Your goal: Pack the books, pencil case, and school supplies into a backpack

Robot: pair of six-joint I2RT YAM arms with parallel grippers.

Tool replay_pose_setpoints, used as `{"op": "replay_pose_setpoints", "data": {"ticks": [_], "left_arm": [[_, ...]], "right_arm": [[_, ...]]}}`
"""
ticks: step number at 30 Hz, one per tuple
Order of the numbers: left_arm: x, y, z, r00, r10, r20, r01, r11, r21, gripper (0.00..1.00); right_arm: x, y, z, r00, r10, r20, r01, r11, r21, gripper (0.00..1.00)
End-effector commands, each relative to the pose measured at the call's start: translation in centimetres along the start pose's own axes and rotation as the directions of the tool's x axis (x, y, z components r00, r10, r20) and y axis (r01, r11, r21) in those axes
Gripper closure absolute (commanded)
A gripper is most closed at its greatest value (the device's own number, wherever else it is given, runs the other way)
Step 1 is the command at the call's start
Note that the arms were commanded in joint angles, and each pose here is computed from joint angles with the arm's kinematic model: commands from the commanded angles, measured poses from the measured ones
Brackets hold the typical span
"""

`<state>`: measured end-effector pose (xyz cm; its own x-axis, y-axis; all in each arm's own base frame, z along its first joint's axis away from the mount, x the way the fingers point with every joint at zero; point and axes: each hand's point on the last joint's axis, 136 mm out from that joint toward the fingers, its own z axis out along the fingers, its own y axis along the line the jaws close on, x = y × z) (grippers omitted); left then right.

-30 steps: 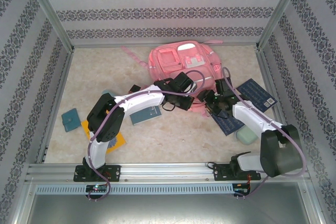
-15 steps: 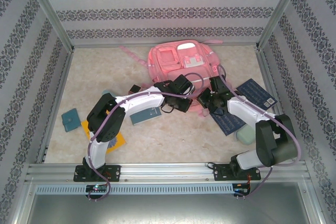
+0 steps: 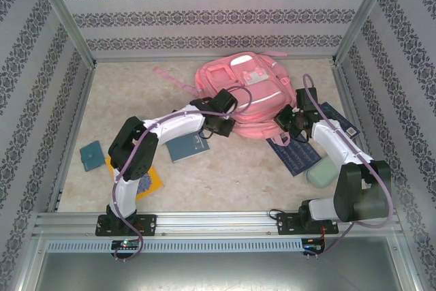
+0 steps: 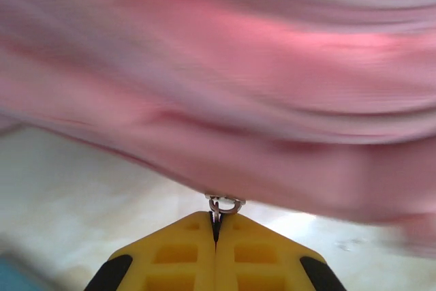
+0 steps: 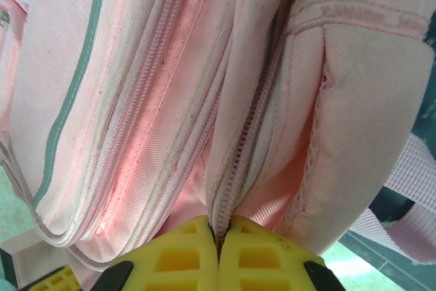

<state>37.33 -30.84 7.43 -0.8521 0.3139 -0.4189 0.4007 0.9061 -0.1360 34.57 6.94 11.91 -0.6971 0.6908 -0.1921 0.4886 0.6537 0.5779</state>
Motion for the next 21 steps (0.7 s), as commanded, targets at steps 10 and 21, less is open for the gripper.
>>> {"op": "replay_pose_setpoints", "data": {"ticks": [10, 21], "left_arm": [[-3.0, 13.4, 2.0, 0.984, -0.162, -0.068, 0.137, 0.951, -0.278, 1.0], [-5.2, 11.9, 1.7, 0.964, -0.262, -0.047, 0.251, 0.953, -0.167, 0.79]], "right_arm": [[-3.1, 1.0, -3.1, 0.993, -0.06, 0.102, 0.063, 0.998, -0.03, 1.0], [-0.9, 2.2, -1.9, 0.995, -0.097, 0.032, 0.099, 0.99, -0.095, 1.0]]}}
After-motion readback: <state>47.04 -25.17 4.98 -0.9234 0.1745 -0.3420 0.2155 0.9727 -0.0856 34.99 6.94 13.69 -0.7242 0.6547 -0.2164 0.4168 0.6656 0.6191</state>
